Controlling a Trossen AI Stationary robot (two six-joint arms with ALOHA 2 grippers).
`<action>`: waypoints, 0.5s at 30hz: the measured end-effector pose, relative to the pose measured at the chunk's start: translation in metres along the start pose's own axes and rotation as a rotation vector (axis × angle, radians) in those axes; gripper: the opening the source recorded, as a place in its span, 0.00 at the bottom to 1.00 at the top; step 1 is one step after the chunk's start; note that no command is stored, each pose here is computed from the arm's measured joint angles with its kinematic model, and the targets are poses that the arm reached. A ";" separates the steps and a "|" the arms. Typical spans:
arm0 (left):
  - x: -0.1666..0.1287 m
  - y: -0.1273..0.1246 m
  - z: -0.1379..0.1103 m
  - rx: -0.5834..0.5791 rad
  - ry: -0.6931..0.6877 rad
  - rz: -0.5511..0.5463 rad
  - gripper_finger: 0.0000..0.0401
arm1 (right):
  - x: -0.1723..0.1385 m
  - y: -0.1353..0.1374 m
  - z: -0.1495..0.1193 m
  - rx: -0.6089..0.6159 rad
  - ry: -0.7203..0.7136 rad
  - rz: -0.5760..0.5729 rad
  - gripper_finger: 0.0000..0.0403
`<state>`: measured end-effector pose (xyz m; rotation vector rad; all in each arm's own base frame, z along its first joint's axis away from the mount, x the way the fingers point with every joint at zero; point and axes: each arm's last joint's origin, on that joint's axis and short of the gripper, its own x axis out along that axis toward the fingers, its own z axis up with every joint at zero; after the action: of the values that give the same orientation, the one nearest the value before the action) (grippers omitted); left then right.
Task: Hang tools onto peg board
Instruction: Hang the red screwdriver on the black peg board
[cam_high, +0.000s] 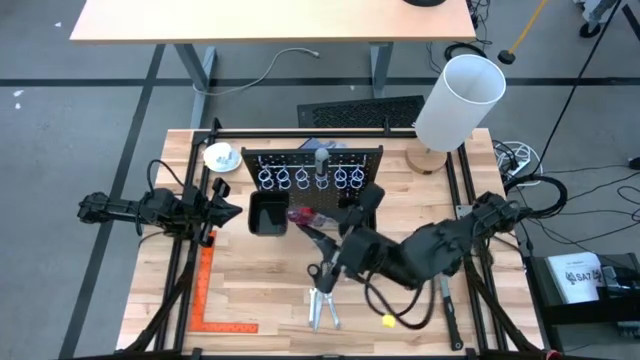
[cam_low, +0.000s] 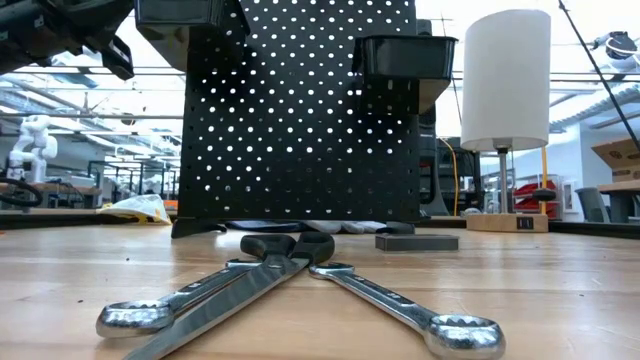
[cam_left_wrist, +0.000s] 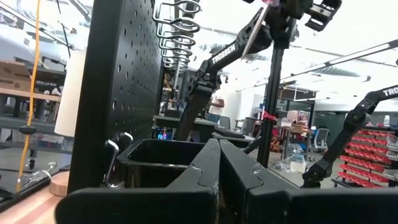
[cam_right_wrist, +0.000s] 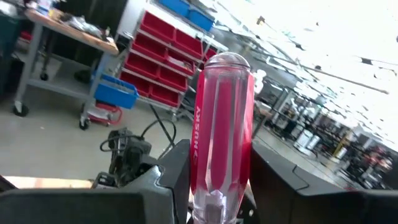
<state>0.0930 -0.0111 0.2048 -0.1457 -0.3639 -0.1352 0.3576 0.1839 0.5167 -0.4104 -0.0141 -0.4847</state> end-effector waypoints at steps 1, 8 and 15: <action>0.000 0.000 0.000 0.000 0.000 0.000 0.02 | -0.001 -0.005 0.002 0.006 -0.011 0.005 0.31; 0.000 0.000 0.000 0.000 0.000 0.000 0.02 | -0.004 -0.034 0.013 0.013 -0.073 0.040 0.31; 0.000 0.000 0.000 -0.001 0.000 0.000 0.02 | 0.002 -0.061 0.019 0.064 -0.193 0.132 0.31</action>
<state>0.0930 -0.0111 0.2048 -0.1469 -0.3638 -0.1350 0.3335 0.1410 0.5574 -0.3917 -0.1876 -0.3126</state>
